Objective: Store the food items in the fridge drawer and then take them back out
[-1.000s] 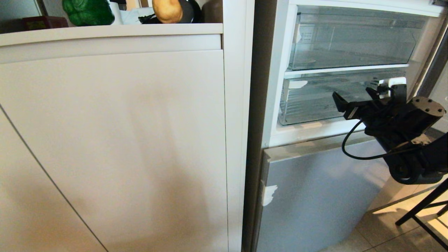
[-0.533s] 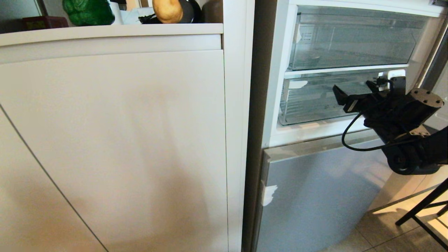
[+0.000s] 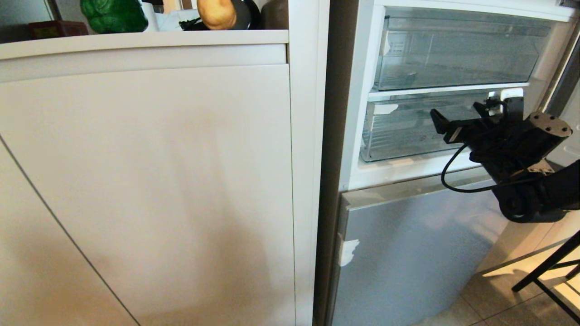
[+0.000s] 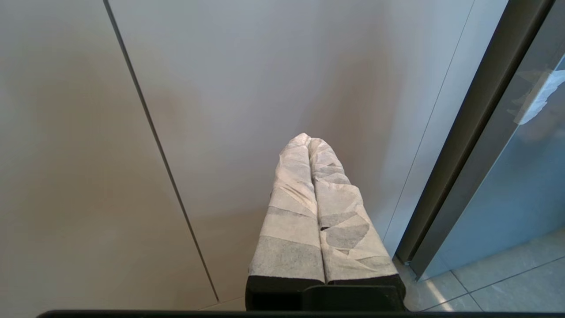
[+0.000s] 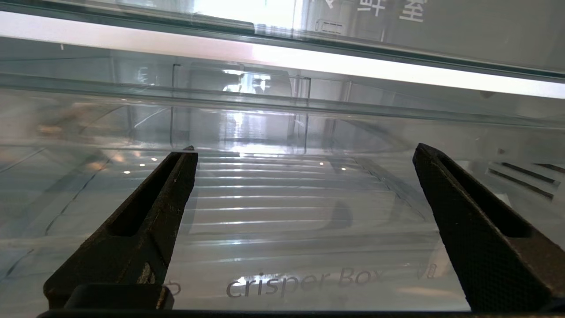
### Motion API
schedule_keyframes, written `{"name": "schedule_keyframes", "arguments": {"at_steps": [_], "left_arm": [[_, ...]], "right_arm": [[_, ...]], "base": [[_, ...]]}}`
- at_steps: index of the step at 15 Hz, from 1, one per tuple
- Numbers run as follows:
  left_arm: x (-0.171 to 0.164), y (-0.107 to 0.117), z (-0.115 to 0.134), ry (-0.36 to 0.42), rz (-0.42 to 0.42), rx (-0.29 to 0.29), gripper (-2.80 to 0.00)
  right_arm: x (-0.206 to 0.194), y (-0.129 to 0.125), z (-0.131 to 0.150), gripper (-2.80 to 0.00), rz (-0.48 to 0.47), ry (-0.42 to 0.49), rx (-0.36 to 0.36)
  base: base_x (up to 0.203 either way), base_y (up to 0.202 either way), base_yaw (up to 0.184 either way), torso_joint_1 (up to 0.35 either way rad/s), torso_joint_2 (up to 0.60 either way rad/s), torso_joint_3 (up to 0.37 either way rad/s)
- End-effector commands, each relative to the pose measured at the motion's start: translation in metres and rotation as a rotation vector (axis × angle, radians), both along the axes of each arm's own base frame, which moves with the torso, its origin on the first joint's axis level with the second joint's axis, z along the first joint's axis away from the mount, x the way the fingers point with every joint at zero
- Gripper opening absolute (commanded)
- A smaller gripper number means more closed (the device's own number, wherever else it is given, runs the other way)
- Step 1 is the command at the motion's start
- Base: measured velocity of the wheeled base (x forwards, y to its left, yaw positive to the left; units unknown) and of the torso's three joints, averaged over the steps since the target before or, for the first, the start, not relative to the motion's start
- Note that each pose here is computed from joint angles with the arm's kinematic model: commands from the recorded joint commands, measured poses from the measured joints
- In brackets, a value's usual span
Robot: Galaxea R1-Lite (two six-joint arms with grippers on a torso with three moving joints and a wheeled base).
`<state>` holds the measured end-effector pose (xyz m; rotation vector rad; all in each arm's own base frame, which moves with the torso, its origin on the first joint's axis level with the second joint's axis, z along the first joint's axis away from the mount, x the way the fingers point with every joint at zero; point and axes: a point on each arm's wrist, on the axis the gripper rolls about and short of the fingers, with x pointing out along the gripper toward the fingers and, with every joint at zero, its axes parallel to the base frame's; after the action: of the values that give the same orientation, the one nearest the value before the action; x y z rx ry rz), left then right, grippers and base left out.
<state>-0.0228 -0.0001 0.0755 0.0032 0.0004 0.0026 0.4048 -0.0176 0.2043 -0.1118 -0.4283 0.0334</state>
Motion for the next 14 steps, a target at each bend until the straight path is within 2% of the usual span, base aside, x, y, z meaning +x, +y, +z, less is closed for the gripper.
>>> {"name": "schedule_keyframes", "arguments": {"at_steps": [1, 14], "left_arm": [[0.000, 0.000, 0.000, 0.000, 0.001, 0.000, -2.80], [0.000, 0.000, 0.000, 0.000, 0.001, 0.000, -2.80]], "right_arm": [[0.000, 0.000, 0.003, 0.00, 0.001, -0.017, -0.001], [-0.026, 0.001, 0.009, 0.00, -0.002, -0.055, -0.005]], "base": [[0.000, 0.000, 0.000, 0.000, 0.00, 0.000], [0.000, 0.000, 0.000, 0.000, 0.00, 0.000]]}}
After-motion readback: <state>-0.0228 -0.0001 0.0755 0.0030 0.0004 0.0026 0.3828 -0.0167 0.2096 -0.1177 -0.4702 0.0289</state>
